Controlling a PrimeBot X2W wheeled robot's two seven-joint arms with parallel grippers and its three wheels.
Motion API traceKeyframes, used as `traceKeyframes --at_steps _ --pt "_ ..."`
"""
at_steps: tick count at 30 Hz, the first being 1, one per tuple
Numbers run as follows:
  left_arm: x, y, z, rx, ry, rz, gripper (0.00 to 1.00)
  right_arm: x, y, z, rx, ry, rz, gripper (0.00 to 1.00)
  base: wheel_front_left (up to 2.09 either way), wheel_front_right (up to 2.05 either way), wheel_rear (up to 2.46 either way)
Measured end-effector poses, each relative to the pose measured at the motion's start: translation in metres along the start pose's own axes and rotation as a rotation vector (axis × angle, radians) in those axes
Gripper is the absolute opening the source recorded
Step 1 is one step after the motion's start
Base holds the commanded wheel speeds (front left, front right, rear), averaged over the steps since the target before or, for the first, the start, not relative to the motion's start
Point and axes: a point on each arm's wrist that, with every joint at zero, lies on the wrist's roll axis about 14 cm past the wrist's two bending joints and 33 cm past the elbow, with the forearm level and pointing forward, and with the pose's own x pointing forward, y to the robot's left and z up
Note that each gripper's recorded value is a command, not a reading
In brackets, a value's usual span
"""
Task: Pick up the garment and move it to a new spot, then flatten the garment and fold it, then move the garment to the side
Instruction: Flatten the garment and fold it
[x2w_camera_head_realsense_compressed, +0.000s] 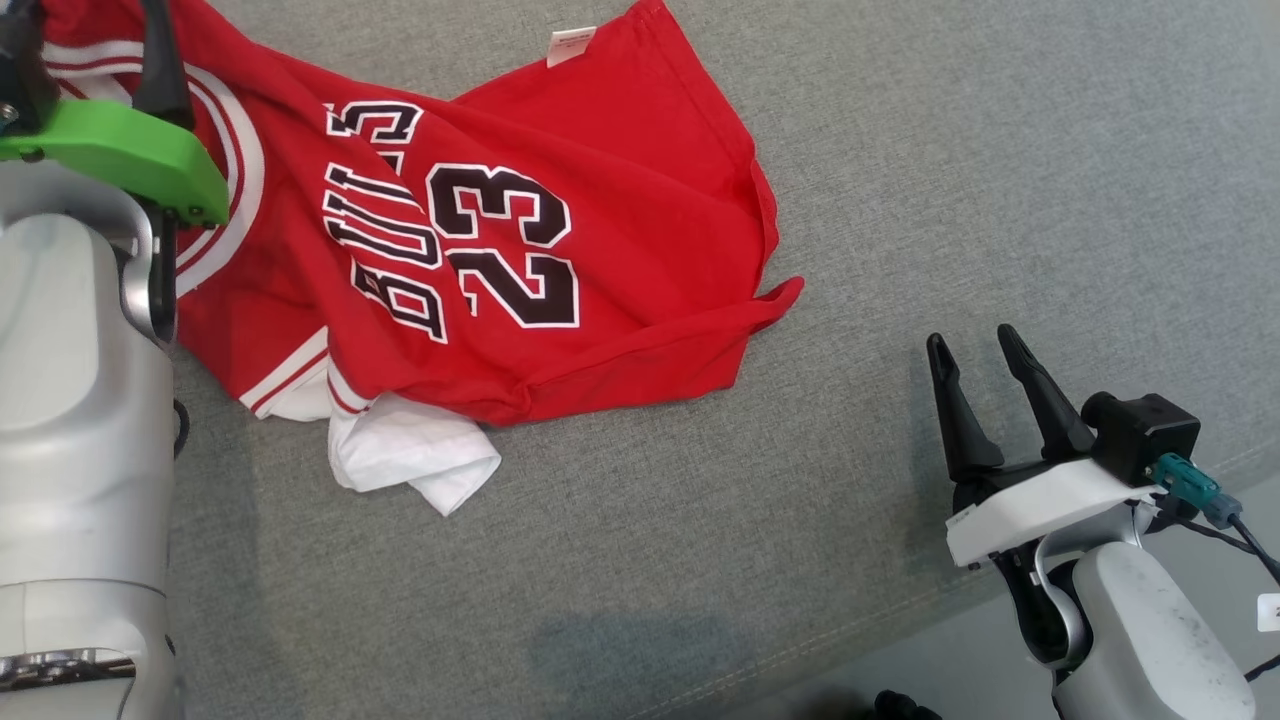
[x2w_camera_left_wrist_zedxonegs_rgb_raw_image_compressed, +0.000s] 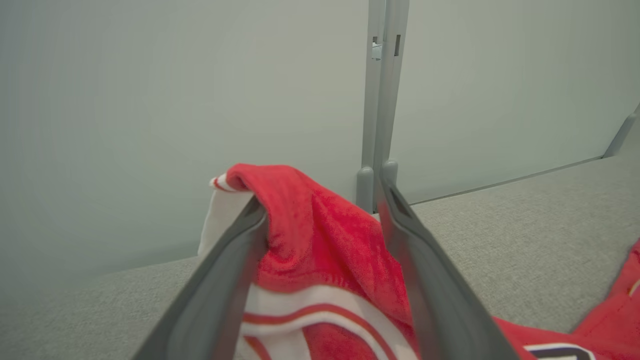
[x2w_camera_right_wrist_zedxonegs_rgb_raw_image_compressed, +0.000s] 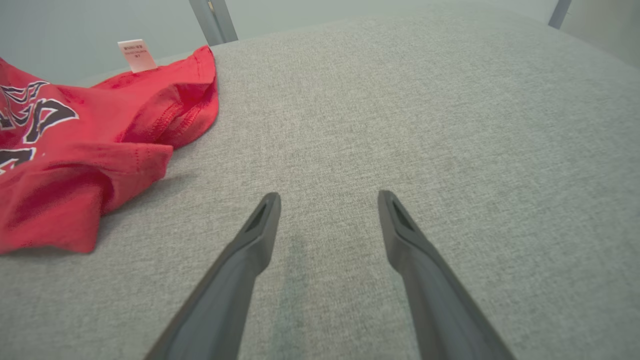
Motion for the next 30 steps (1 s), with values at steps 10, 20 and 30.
traceKeyframes --at_steps 10,20,30 --pt "-0.064 0.019 -0.031 -0.13 0.064 0.115 1.0 0.009 0.027 0.002 0.024 -0.013 0.076 1.0 0.0 0.0 0.0" --pt "-0.141 0.006 -0.059 -0.241 0.153 0.154 1.0 0.009 0.059 0.013 0.046 -0.043 0.164 1.0 0.0 0.0 0.0" --pt "-0.174 -0.028 -0.085 -0.334 0.249 0.12 1.0 -0.002 0.057 0.021 0.055 -0.067 0.163 1.0 0.0 0.0 0.0"
